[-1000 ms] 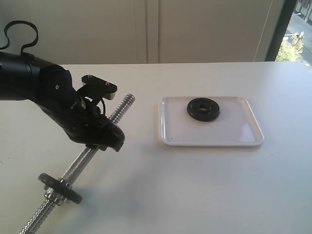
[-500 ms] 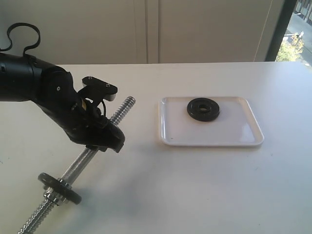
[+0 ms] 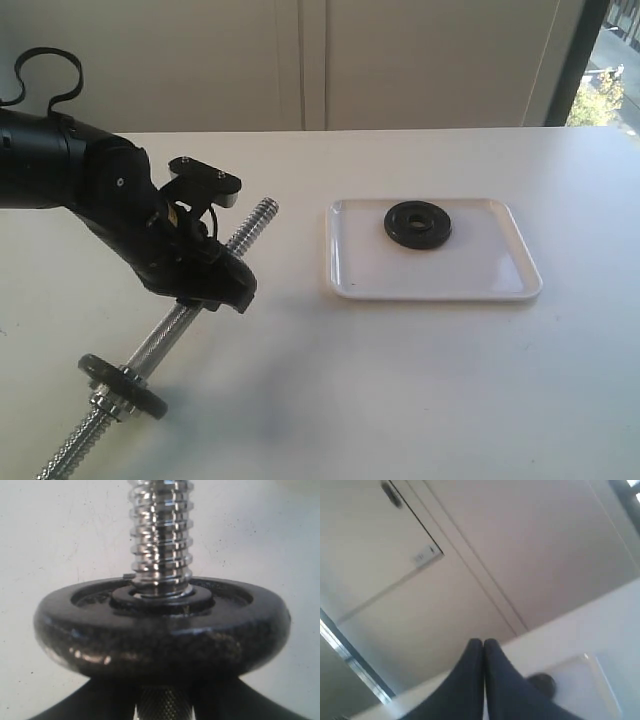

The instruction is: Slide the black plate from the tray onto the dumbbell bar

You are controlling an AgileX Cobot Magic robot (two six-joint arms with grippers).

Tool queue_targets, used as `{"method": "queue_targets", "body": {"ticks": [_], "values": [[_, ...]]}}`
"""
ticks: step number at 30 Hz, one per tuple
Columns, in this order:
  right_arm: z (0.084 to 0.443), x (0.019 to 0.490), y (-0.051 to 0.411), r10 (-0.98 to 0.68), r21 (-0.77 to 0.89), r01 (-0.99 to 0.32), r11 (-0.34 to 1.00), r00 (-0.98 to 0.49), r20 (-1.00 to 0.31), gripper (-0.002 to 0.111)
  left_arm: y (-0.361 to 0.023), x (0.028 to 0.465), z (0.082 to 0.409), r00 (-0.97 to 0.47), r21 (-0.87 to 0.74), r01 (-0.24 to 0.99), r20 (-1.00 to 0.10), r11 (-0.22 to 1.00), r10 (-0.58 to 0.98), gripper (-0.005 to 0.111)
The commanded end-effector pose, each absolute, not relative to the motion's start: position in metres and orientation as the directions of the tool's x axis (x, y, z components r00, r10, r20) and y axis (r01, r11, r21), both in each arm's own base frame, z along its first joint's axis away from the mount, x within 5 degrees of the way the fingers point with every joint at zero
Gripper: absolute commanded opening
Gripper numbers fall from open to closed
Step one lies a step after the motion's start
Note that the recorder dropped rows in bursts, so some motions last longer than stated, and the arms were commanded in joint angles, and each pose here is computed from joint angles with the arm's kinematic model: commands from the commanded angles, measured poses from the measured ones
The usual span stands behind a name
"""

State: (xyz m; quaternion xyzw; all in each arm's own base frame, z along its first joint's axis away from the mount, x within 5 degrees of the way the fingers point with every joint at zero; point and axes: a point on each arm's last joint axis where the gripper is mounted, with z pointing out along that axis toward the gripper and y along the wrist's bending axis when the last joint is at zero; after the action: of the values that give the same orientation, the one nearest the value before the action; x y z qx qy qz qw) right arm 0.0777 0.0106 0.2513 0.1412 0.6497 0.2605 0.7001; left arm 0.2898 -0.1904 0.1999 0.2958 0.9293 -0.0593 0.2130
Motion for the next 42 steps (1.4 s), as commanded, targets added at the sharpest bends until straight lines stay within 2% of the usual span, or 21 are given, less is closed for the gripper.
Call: {"method": "queue_targets", "body": {"ticks": [1,3,5,8,10,13,17,20,22,25,26,29,34,39,42], "values": [[0.285,0.145,0.032,0.290,0.344,-0.116,0.932,-0.333,-0.897,0.000,-0.192,0.293,0.216,-0.691,0.030,0.582,-0.509,0.812,0.514,0.000],[0.288,0.183,0.047,0.148,0.254,-0.142,0.957,-0.514,-0.845,0.000,-0.192,0.293,0.216,-0.691,0.030,0.582,-0.509,0.812,0.514,0.000],[0.293,0.228,0.066,-0.045,0.142,-0.247,0.959,-0.624,-0.780,0.000,-0.192,0.293,0.216,-0.691,0.030,0.582,-0.509,0.812,0.514,0.000],[0.290,0.289,0.092,-0.270,0.026,-0.395,0.918,-0.672,-0.689,0.000,-0.192,0.293,0.216,-0.691,0.030,0.582,-0.509,0.812,0.514,0.000],[0.280,0.328,0.106,-0.366,-0.020,-0.450,0.893,-0.699,-0.614,0.000,-0.192,0.293,0.216,-0.692,0.028,0.582,-0.509,0.813,0.512,0.000],[0.260,0.373,0.123,-0.446,-0.064,-0.486,0.872,-0.731,-0.517,0.000,-0.192,0.293,0.216,-0.693,0.028,0.582,-0.507,0.813,0.513,0.000],[0.234,0.409,0.139,-0.464,-0.067,-0.499,0.864,-0.738,-0.489,0.003,-0.192,0.293,0.216,-0.695,0.028,0.582,-0.502,0.813,0.514,0.000],[0.219,0.427,0.145,-0.467,-0.070,-0.501,0.863,-0.734,-0.493,0.022,-0.191,0.292,0.215,-0.702,0.025,0.581,-0.490,0.813,0.517,0.000],[0.214,0.435,0.147,-0.464,-0.083,-0.500,0.862,-0.713,-0.525,0.050,-0.191,0.291,0.215,-0.708,0.023,0.581,-0.479,0.814,0.519,0.000],[0.208,0.443,0.149,-0.446,-0.095,-0.486,0.869,-0.683,-0.578,0.097,-0.191,0.290,0.215,-0.710,0.023,0.581,-0.475,0.814,0.520,0.000],[0.205,0.445,0.150,-0.446,-0.100,-0.486,0.868,-0.678,-0.585,0.105,-0.191,0.291,0.215,-0.709,0.023,0.581,-0.477,0.814,0.519,0.000],[0.194,0.447,0.149,-0.447,-0.110,-0.473,0.874,-0.695,-0.563,0.105,-0.191,0.291,0.215,-0.707,0.022,0.580,-0.484,0.814,0.516,0.000],[0.186,0.450,0.138,-0.323,-0.079,-0.334,0.939,-0.782,-0.533,0.105,-0.191,0.291,0.215,-0.707,0.022,0.580,-0.482,0.814,0.516,0.000],[0.168,0.457,0.131,-0.337,-0.083,-0.335,0.939,-0.839,-0.427,0.105,-0.192,0.291,0.215,-0.712,0.013,0.576,-0.484,0.818,0.509,0.000],[0.160,0.461,0.132,-0.353,-0.088,-0.350,0.933,-0.836,-0.420,0.105,-0.192,0.291,0.215,-0.712,0.013,0.576,-0.484,0.818,0.509,0.000]]}}
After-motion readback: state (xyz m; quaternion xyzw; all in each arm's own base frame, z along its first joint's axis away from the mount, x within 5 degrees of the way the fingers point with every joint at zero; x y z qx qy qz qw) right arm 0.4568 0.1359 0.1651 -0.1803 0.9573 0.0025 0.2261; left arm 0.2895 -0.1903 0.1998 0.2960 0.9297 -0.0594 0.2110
